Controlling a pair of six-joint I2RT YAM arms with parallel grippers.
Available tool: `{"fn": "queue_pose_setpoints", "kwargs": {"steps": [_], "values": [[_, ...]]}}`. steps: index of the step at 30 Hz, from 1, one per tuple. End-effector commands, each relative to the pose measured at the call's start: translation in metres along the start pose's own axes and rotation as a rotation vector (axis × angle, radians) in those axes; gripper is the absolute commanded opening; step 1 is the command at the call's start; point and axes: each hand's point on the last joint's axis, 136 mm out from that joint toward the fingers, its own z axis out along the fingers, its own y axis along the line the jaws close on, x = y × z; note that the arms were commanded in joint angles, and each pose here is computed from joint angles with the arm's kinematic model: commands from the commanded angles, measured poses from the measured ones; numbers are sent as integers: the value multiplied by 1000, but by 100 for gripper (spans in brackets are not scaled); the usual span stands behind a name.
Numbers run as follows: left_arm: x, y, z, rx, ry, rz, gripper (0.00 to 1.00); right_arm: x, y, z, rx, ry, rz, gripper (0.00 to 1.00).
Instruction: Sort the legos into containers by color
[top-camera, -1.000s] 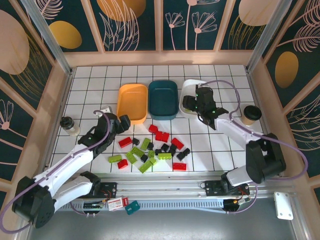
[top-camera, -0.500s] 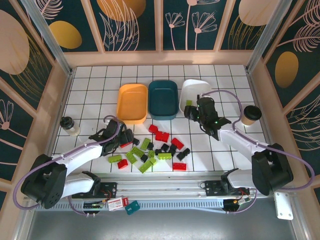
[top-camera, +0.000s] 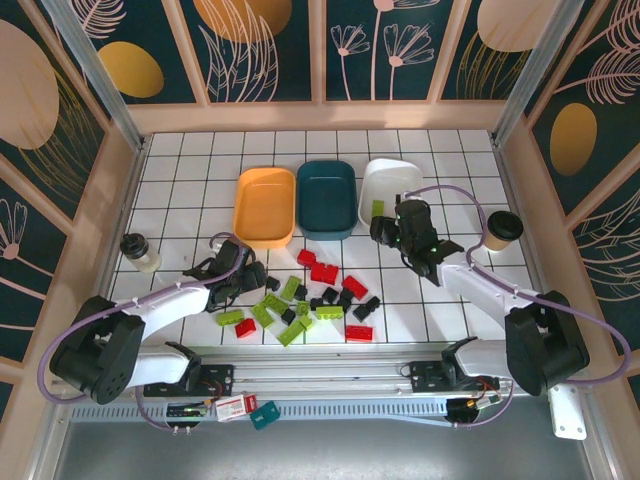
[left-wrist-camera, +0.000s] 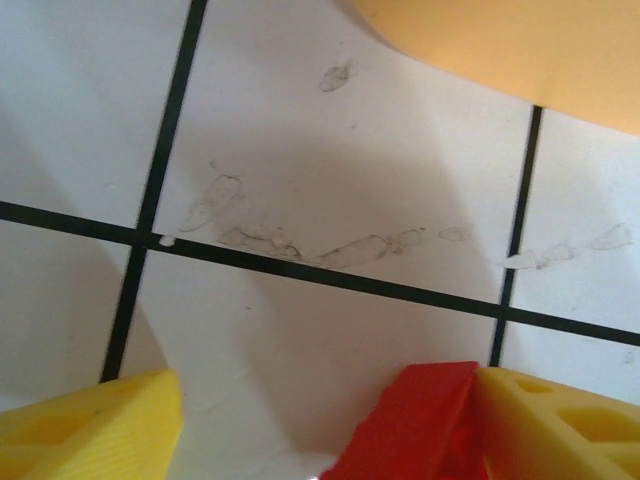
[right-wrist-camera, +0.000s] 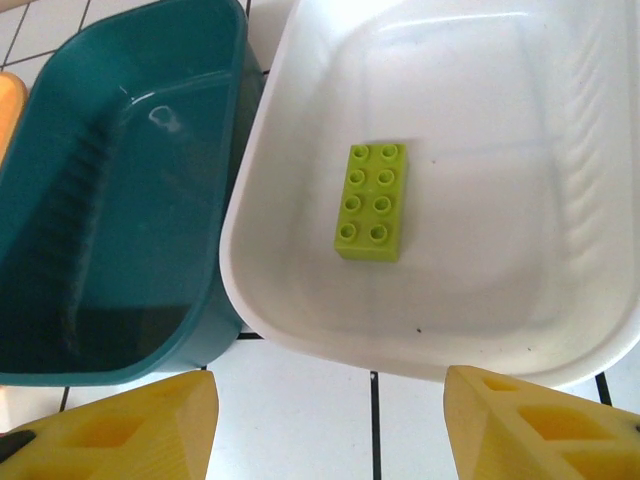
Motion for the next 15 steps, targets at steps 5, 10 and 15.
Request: {"fn": "queue_pose_setpoints", "kwargs": {"steps": [5,10,15], "values": [[6,-16,8,73,44,-21,58,-2,-5,-2,23,-31,-2,62],[-1,-16,0,73,9,-24,42,-3,-3,-3,16,-36,-1,62],[-9,-18,-4,68,-16,-16,23,-3,-3,-4,12,-38,1,62]]}}
